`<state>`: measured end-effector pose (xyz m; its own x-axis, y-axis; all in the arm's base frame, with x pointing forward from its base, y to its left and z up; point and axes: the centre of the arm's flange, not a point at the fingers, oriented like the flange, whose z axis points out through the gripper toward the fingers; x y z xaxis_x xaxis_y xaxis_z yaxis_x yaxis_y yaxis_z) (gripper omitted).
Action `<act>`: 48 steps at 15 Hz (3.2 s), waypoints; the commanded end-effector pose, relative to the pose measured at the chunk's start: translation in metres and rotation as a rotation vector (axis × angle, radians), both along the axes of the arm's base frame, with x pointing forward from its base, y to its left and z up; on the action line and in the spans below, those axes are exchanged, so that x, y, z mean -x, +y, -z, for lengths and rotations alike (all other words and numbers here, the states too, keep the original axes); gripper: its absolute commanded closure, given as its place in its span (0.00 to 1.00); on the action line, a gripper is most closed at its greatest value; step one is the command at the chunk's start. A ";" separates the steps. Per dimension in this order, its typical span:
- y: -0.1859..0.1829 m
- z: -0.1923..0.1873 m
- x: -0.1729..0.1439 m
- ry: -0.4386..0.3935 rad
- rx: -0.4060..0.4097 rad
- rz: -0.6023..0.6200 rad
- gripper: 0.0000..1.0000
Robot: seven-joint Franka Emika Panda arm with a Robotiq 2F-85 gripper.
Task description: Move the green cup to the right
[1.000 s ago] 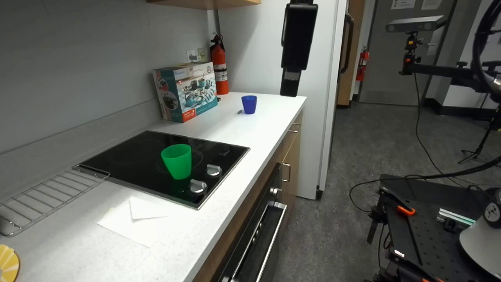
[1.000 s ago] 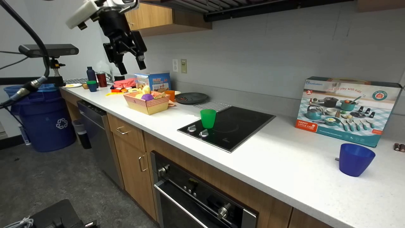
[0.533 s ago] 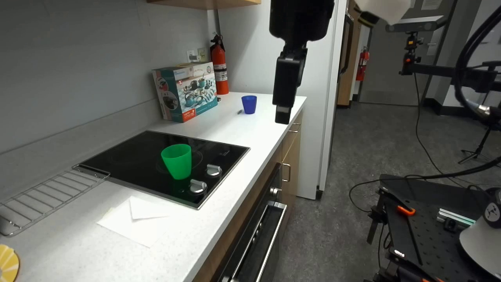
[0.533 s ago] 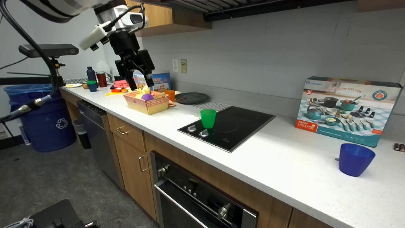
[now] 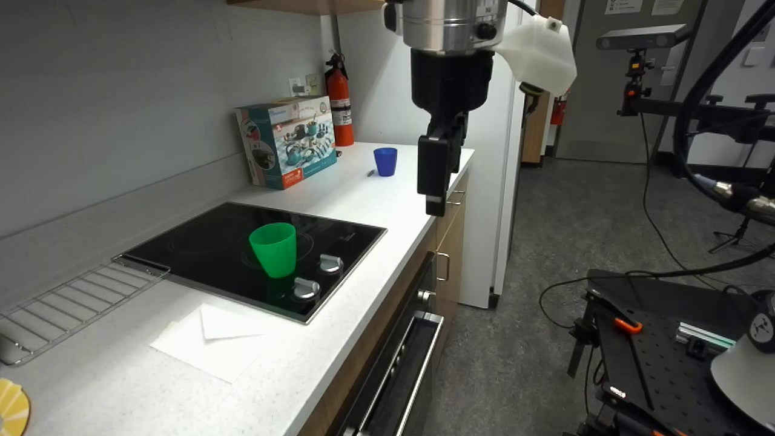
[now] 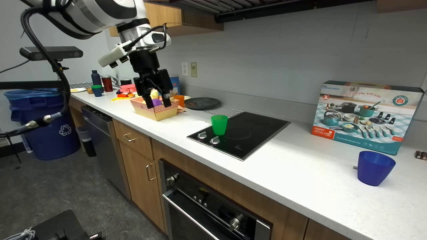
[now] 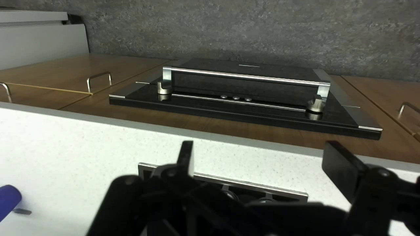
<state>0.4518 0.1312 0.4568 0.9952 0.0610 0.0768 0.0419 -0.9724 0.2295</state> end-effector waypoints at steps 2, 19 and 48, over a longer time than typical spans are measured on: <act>0.000 0.000 0.000 -0.001 0.000 0.001 0.00; -0.145 0.042 -0.107 -0.086 0.175 0.309 0.00; -0.111 0.068 -0.200 -0.154 -0.110 0.568 0.00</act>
<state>0.6166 0.0118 0.3935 0.8508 -0.4916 0.1860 -0.5135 -0.8528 0.0948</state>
